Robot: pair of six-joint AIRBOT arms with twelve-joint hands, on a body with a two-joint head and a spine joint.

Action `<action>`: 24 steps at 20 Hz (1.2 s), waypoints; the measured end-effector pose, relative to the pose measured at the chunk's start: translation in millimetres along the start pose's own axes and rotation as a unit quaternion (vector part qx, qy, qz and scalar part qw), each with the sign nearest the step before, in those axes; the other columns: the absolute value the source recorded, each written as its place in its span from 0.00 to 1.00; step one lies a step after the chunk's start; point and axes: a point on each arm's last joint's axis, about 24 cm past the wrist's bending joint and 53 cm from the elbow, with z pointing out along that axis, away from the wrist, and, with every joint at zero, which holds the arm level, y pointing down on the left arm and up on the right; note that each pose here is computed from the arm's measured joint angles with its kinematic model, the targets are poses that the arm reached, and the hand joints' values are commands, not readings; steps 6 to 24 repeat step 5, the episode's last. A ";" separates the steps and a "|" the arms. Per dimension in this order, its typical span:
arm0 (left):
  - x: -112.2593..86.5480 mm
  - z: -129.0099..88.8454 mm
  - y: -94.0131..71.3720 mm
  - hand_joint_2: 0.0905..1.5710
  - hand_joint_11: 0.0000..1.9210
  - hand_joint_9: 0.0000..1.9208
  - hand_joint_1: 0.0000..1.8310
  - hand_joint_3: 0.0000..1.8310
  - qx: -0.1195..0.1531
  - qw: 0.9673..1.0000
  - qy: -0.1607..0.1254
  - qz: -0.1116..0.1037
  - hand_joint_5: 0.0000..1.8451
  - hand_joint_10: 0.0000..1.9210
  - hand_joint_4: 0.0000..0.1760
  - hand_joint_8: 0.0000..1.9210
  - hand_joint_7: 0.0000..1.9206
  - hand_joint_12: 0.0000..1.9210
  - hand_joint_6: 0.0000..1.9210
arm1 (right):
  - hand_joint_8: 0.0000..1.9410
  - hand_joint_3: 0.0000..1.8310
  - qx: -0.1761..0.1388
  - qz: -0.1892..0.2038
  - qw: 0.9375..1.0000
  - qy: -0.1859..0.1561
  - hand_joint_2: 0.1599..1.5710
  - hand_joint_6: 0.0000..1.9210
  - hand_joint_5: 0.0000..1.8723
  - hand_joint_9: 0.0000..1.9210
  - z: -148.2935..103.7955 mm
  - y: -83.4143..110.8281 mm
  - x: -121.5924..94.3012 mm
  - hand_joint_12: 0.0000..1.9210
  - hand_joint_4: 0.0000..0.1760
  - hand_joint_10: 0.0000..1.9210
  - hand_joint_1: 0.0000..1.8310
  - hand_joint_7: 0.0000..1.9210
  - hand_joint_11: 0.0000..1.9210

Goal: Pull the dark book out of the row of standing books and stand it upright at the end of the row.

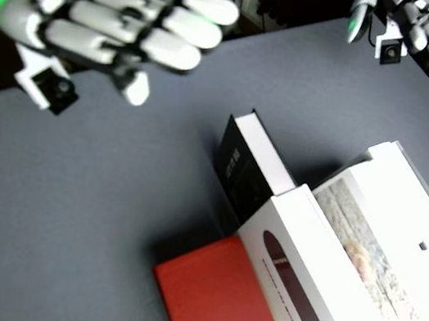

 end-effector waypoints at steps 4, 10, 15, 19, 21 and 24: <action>-6.2 -3.9 -7.5 0.81 0.00 0.00 0.00 0.00 0.008 1.000 -0.010 0.016 0.00 0.00 0.89 0.00 0.00 0.00 0.00 | 0.00 0.00 -0.015 -0.022 1.000 -0.014 0.84 0.00 0.00 0.00 -0.2 10.7 -10.3 1.00 0.03 0.00 0.00 0.00 0.00; -8.3 -3.9 -6.7 0.81 0.00 0.00 0.00 0.00 0.007 1.000 -0.014 0.021 0.00 0.00 0.87 0.00 0.00 0.00 0.00 | 0.00 0.00 -0.013 -0.033 0.999 -0.014 0.84 0.00 0.00 0.00 -0.6 11.5 -12.1 1.00 0.03 0.00 0.00 0.00 0.00; -8.3 -3.9 -6.7 0.81 0.00 0.00 0.00 0.00 0.007 1.000 -0.014 0.021 0.00 0.00 0.87 0.00 0.00 0.00 0.00 | 0.00 0.00 -0.013 -0.033 0.999 -0.014 0.84 0.00 0.00 0.00 -0.6 11.5 -12.1 1.00 0.03 0.00 0.00 0.00 0.00; -8.3 -3.9 -6.7 0.81 0.00 0.00 0.00 0.00 0.007 1.000 -0.014 0.021 0.00 0.00 0.87 0.00 0.00 0.00 0.00 | 0.00 0.00 -0.013 -0.033 0.999 -0.014 0.84 0.00 0.00 0.00 -0.6 11.5 -12.1 1.00 0.03 0.00 0.00 0.00 0.00; -8.3 -3.9 -6.7 0.81 0.00 0.00 0.00 0.00 0.007 1.000 -0.014 0.021 0.00 0.00 0.87 0.00 0.00 0.00 0.00 | 0.00 0.00 -0.013 -0.033 0.999 -0.014 0.84 0.00 0.00 0.00 -0.6 11.5 -12.1 1.00 0.03 0.00 0.00 0.00 0.00; -8.3 -3.9 -6.7 0.81 0.00 0.00 0.00 0.00 0.007 1.000 -0.014 0.021 0.00 0.00 0.87 0.00 0.00 0.00 0.00 | 0.00 0.00 -0.013 -0.033 0.999 -0.014 0.84 0.00 0.00 0.00 -0.6 11.5 -12.1 1.00 0.03 0.00 0.00 0.00 0.00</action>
